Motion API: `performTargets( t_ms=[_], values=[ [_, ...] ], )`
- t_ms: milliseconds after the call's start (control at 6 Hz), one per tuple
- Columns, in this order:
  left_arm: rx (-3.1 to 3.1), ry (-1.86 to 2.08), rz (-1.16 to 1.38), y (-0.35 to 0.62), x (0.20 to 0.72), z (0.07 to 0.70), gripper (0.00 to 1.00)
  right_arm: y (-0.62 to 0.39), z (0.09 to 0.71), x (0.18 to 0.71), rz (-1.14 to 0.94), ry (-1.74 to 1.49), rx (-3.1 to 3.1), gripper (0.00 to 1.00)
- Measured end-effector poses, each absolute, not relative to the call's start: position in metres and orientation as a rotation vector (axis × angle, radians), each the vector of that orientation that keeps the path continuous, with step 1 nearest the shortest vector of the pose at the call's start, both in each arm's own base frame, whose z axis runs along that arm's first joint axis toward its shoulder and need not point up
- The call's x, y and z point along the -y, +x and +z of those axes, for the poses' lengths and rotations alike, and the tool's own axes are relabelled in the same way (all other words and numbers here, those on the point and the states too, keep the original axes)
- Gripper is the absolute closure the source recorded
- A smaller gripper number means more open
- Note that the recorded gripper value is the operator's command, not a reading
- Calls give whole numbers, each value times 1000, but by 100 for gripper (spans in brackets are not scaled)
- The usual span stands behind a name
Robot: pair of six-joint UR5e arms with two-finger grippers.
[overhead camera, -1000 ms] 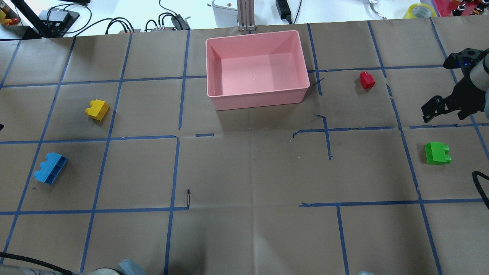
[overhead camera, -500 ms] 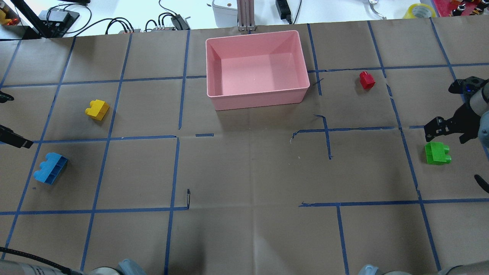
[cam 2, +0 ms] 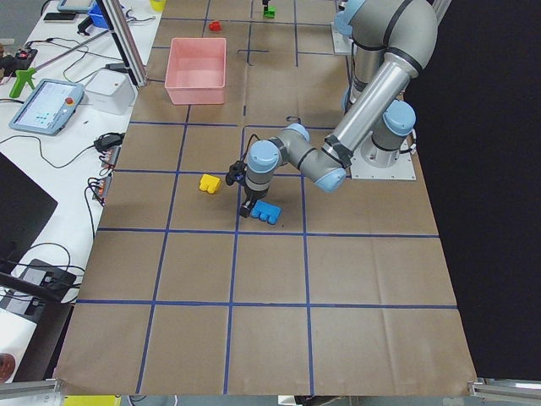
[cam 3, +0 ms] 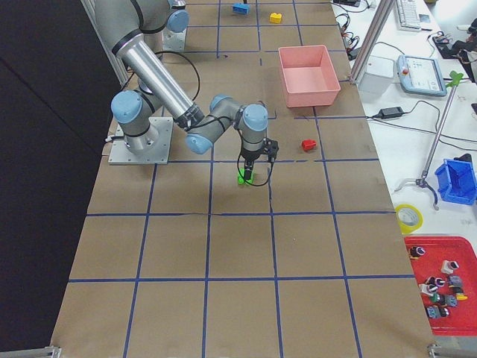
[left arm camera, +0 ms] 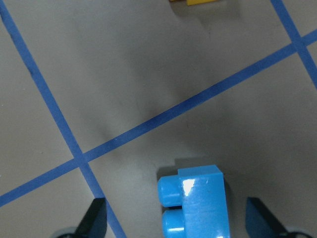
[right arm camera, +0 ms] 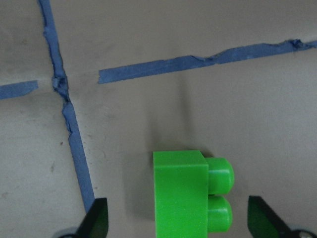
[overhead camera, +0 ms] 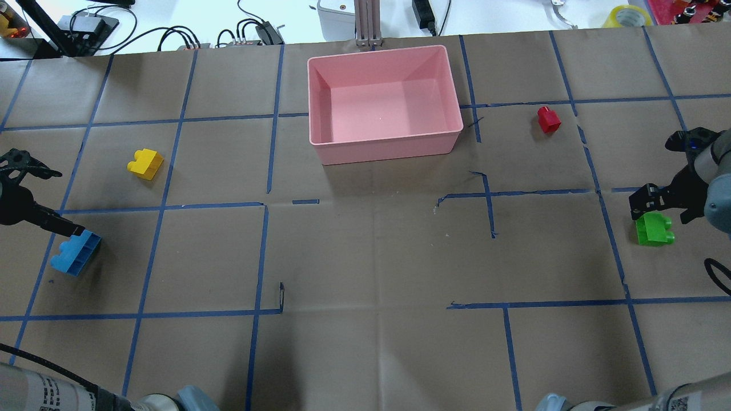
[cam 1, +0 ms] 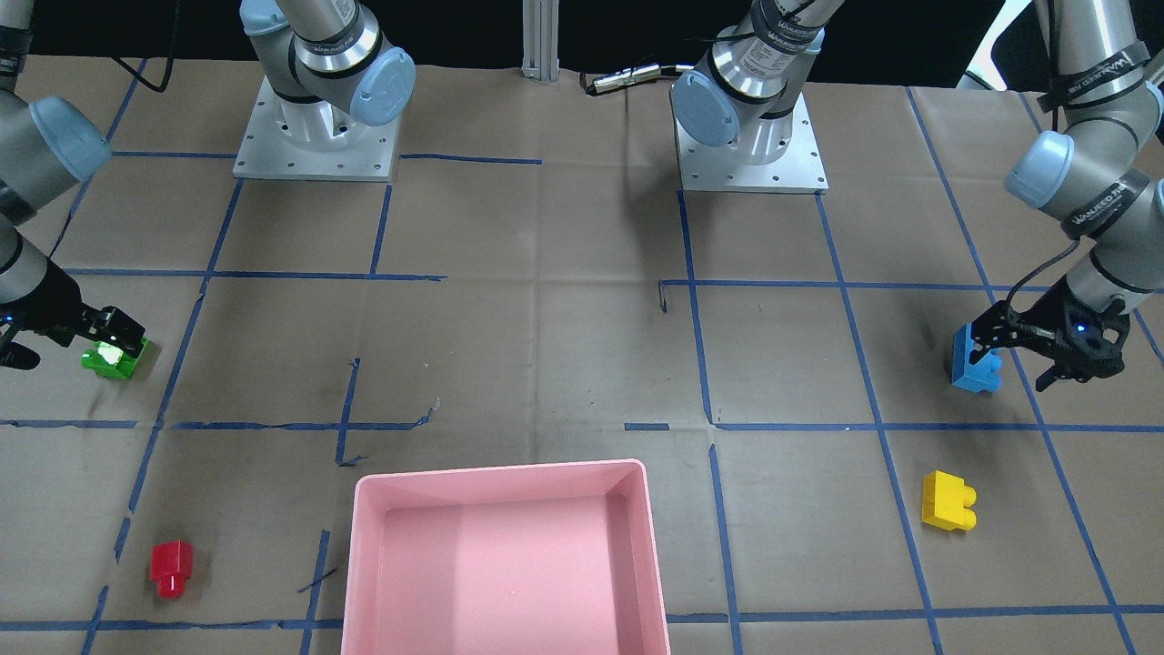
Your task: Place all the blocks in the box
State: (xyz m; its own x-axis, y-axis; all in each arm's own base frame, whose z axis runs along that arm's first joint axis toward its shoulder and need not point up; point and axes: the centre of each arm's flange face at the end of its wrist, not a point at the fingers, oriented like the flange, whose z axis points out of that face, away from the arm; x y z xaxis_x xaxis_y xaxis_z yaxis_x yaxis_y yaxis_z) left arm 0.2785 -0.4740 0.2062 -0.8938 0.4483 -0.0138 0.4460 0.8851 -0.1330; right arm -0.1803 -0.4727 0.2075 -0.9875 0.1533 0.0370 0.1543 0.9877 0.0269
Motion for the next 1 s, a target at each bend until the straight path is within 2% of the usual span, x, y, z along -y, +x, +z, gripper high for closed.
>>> performTargets(
  t_ms=[500, 667, 833, 1000],
  values=[
    [3012, -685, 193, 279, 459, 172, 3, -187, 186, 467, -59, -258, 3103, 1],
    [3010, -687, 185, 278, 458, 168, 7, -192, 184, 465, -61, -268, 3103, 3],
    [3011, -691, 183, 279, 458, 167, 27, -194, 182, 463, -67, -274, 3103, 20],
    [3012, -689, 180, 279, 458, 167, 44, -194, 181, 462, -71, -277, 3103, 41]
  ],
)
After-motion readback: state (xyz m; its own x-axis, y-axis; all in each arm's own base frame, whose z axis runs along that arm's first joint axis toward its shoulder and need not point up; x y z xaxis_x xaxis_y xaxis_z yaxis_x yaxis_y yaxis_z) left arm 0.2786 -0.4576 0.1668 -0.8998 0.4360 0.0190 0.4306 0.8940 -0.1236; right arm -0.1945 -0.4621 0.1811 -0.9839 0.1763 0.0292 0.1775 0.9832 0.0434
